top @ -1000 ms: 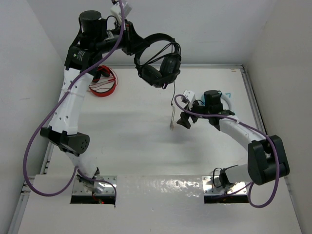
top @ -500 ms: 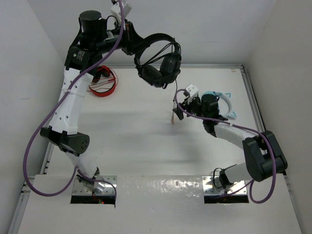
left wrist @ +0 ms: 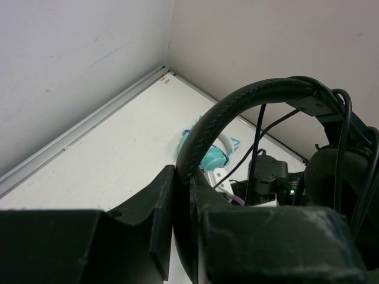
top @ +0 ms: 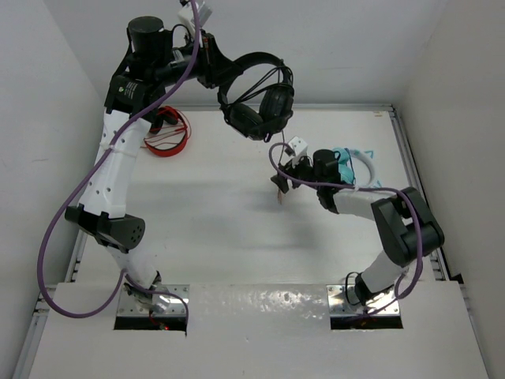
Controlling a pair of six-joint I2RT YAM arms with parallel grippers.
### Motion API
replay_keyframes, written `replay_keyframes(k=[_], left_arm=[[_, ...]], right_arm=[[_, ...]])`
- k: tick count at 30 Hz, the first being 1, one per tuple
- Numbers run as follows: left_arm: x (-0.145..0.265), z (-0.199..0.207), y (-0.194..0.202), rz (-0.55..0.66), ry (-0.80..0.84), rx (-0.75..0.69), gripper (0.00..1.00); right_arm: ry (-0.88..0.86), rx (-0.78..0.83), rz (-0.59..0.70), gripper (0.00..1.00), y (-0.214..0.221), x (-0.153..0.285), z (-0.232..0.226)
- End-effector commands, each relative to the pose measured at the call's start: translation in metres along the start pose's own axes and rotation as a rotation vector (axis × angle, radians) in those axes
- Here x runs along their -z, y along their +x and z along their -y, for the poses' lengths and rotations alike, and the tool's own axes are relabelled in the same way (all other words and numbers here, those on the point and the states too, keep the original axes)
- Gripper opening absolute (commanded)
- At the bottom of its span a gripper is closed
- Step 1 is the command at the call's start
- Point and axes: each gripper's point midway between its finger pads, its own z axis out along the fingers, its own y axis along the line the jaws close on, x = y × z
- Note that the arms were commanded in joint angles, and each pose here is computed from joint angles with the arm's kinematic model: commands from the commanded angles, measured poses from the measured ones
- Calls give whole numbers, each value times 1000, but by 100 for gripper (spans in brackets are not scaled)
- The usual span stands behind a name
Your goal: Wrap the headphones
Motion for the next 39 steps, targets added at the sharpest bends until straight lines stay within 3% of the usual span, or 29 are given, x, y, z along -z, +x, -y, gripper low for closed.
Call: replay_keyframes(k=[1, 3, 6, 7, 10, 13, 16, 21, 26, 31, 34, 35, 36, 39], left_arm=[[16, 16, -35, 99, 15, -37, 0], [18, 18, -35, 101, 17, -39, 0], [19, 17, -35, 99, 11, -48, 0], [19, 14, -35, 99, -4, -51, 0], [24, 9, -32, 86, -51, -74, 0], [30, 6, -29, 70, -83, -107, 0], [33, 4, -26, 56, -97, -123, 0], [33, -3, -17, 21, -112, -150, 0], [32, -7, -5, -24, -112, -169, 0], [35, 11, -3, -31, -20, -159, 0], [35, 24, -16, 40, 134, -22, 0], [38, 19, -18, 47, 145, 139, 0], [41, 23, -19, 50, 200, 199, 0], [40, -5, -30, 122, 150, 317, 0]], right_arm=[[41, -4, 154, 69, -55, -19, 17], [45, -41, 179, 53, -62, -35, 24], [3, -166, 240, 8, -78, -54, 22], [-1, -236, 262, 1, -83, -56, 22], [158, -372, 424, 0, -94, -35, 49], [331, -435, 497, 0, -91, -2, 87], [495, -488, 451, 0, -59, 38, 120], [709, -448, 446, 0, -43, 104, 166], [782, -435, 426, 0, -45, 138, 198], [773, -408, 327, 0, -48, 136, 217], [700, -412, 261, 0, -45, 119, 214], [654, -415, 251, 0, -50, 106, 202], [652, -397, 243, 0, -54, 101, 198], [544, -276, 212, 0, -79, 55, 142]])
